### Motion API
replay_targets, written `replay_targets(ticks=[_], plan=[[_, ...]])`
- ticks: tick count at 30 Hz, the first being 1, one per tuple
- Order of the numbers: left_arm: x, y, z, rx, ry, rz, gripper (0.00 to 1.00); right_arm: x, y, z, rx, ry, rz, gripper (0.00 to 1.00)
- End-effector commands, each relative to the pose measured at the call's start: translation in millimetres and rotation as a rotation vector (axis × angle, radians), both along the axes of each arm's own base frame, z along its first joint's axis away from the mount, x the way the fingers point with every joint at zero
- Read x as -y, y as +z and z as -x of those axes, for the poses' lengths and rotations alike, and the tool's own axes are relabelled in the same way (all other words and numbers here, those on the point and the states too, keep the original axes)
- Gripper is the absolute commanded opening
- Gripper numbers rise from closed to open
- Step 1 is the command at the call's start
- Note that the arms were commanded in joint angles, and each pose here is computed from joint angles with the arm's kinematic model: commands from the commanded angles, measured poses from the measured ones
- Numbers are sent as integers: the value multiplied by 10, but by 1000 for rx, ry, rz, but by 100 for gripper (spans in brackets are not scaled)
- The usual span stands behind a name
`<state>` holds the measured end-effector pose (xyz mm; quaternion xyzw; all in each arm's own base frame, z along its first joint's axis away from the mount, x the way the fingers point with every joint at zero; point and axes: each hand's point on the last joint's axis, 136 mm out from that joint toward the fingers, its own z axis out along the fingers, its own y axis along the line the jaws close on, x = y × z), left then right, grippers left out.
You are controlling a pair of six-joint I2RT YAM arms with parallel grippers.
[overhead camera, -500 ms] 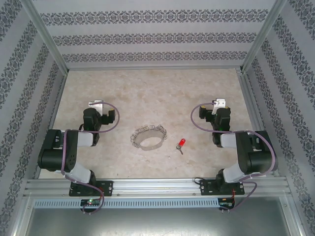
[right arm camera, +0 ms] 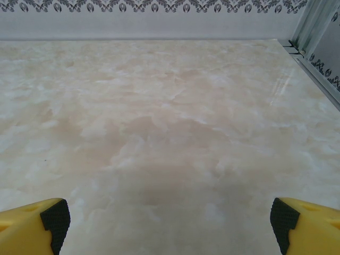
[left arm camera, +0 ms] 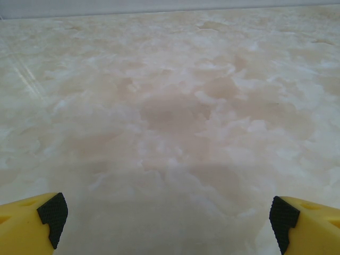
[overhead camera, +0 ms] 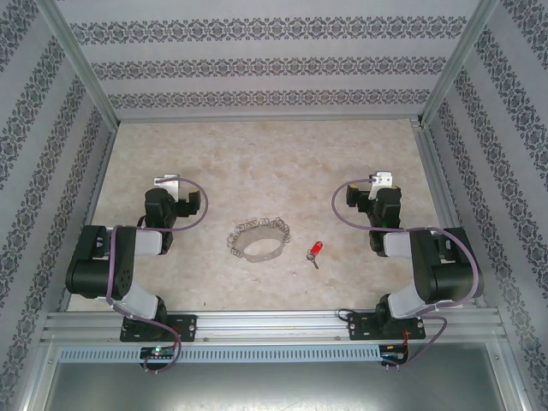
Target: Put the keys on the keyring
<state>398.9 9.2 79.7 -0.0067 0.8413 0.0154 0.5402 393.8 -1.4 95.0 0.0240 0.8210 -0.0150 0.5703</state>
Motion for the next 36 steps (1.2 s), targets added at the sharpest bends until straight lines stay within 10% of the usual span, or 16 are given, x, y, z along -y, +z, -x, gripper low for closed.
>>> replay_targets(ticks=[1,9,18,26,36], plan=[[28,76,-29,18,-12,18,100,9,122,-32,48,12,-13,98],[-20,604,-15,16,23,26,100,157,636,144,101,-85,-41,98],[192,1175,153,-35,54,293,100,-104,1024,386,119,-10,-474,98],[960,1159,482,-236,-151,450,100,-838,837,624,-162,247,-738,92],[2027,834,1052,-407,-557,237,93,-1345,435,1068,-498,280,-651,84]])
